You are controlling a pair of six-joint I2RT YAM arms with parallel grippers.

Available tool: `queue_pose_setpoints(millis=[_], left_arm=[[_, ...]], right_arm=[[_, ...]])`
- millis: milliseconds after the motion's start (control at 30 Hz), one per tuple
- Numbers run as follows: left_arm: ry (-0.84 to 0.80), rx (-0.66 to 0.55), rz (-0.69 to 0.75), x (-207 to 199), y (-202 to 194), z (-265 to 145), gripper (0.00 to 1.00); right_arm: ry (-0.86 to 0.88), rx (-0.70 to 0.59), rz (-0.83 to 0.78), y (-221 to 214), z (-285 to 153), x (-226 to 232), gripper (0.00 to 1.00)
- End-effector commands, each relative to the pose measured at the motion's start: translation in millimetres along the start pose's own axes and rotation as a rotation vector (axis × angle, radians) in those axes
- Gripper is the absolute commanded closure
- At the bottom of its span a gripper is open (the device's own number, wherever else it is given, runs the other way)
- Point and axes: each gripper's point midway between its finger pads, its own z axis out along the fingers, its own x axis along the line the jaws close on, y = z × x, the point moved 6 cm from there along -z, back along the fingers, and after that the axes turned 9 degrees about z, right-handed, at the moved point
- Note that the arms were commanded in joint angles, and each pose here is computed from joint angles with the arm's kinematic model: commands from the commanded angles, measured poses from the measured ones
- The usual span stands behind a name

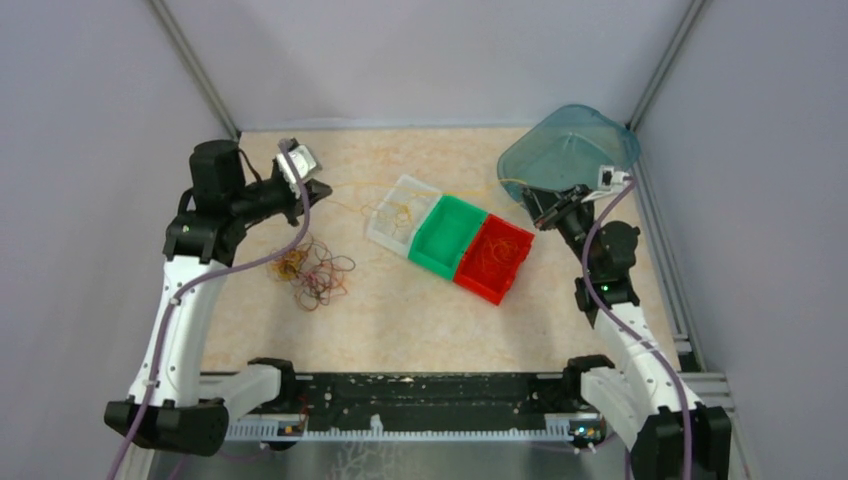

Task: Untangle the cables
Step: Untie the cable.

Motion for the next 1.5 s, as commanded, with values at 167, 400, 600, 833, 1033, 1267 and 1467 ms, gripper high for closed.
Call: queue_pose_setpoints(millis=[167, 400, 600, 833, 1033, 1267, 1467], left_arm=[[-0.269, -0.285, -0.210, -19, 64, -11, 0.95], [-0.335, -0.398, -0.286, -18, 98, -26, 0.96], [-0.314, -0.444, -0.300, -9, 120, -35, 0.97], [-0.297, -0.490, -0.267, -5, 139, -48, 0.98], [-0.310, -0.537, -0.220, -9, 159, -66, 0.98], [-0.314, -0.557, -0.221, -12, 165, -73, 0.98], [-0.339, -0.564, -0.219, -16, 165, -75, 0.98]], right_arm=[[0.183, -0.119, -0.061, 55, 13, 64, 1.00], [0.233, 0.041, -0.076, 28, 33, 71, 0.51], [0.280, 0.129, -0.238, -12, 41, 95, 0.26], [0.404, 0.223, -0.281, -48, 44, 127, 0.24], [0.411, 0.350, -0.163, -81, 65, 110, 0.21], [0.502, 0.373, -0.051, -111, 62, 107, 0.21], [0.437, 0.382, -0.057, -122, 68, 96, 0.21]])
